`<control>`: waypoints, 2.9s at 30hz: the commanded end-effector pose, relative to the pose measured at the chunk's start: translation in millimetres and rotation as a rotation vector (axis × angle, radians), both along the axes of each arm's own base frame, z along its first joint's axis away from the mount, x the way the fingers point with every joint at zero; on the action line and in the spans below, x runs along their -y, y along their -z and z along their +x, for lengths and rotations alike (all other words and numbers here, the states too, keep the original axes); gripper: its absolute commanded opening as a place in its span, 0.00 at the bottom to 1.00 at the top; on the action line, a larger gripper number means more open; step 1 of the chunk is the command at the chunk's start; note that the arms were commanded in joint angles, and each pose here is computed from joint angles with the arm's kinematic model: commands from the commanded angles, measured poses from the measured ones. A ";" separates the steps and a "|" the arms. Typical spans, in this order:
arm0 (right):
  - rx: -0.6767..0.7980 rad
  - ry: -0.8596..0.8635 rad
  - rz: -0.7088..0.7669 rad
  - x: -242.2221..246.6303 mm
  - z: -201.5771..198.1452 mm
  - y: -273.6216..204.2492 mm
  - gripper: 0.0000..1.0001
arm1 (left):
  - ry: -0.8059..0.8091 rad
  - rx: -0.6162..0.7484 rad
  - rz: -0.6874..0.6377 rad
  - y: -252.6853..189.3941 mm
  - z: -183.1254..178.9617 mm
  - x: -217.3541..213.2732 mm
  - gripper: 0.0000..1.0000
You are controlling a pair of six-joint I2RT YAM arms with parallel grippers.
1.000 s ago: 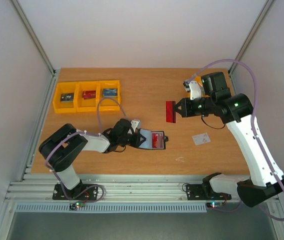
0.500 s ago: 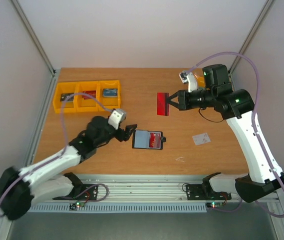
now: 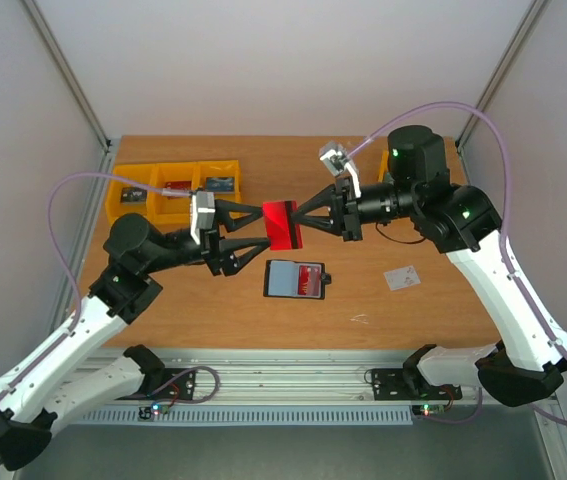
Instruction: Take the credit cards out of the card holder
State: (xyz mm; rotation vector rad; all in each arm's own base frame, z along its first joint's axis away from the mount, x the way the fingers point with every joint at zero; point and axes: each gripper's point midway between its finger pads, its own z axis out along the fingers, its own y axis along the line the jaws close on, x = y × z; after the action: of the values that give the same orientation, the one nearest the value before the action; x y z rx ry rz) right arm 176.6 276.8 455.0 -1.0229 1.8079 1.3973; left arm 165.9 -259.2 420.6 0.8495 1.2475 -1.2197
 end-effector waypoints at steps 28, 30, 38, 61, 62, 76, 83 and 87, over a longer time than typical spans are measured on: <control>0.151 0.611 -0.315 52.3 84.4 52.0 0.98 | -0.809 0.484 0.610 52.1 139.0 -90.4 0.00; 0.162 0.633 -0.336 57.5 89.9 55.4 0.98 | -0.822 0.531 0.693 60.6 162.3 -111.9 0.00; 0.131 0.647 -0.292 69.2 126.8 58.3 0.98 | -0.805 0.409 0.973 132.3 266.5 -208.9 0.00; -0.031 0.662 -0.208 97.2 206.1 82.4 0.99 | -0.500 0.243 1.496 275.6 351.4 -245.1 0.00; -0.032 0.664 -0.207 98.1 206.3 82.5 0.99 | -0.492 0.218 1.499 281.1 354.1 -244.5 0.00; -0.024 0.652 -0.199 103.6 203.5 80.7 0.99 | -0.548 0.221 1.684 316.9 386.8 -273.3 0.00; -0.029 0.639 -0.192 101.8 203.3 80.8 0.99 | -0.494 0.257 1.711 332.3 393.1 -272.3 0.00; -0.032 0.634 -0.193 101.8 201.8 80.9 0.99 | -0.486 0.288 1.712 335.2 399.0 -270.7 0.13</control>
State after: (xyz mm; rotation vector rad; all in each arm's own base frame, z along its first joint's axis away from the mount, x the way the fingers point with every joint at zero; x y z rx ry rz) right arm 381.6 176.6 364.1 -0.4194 2.1090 0.8600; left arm 542.6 10.6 68.1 1.6225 2.0440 0.5646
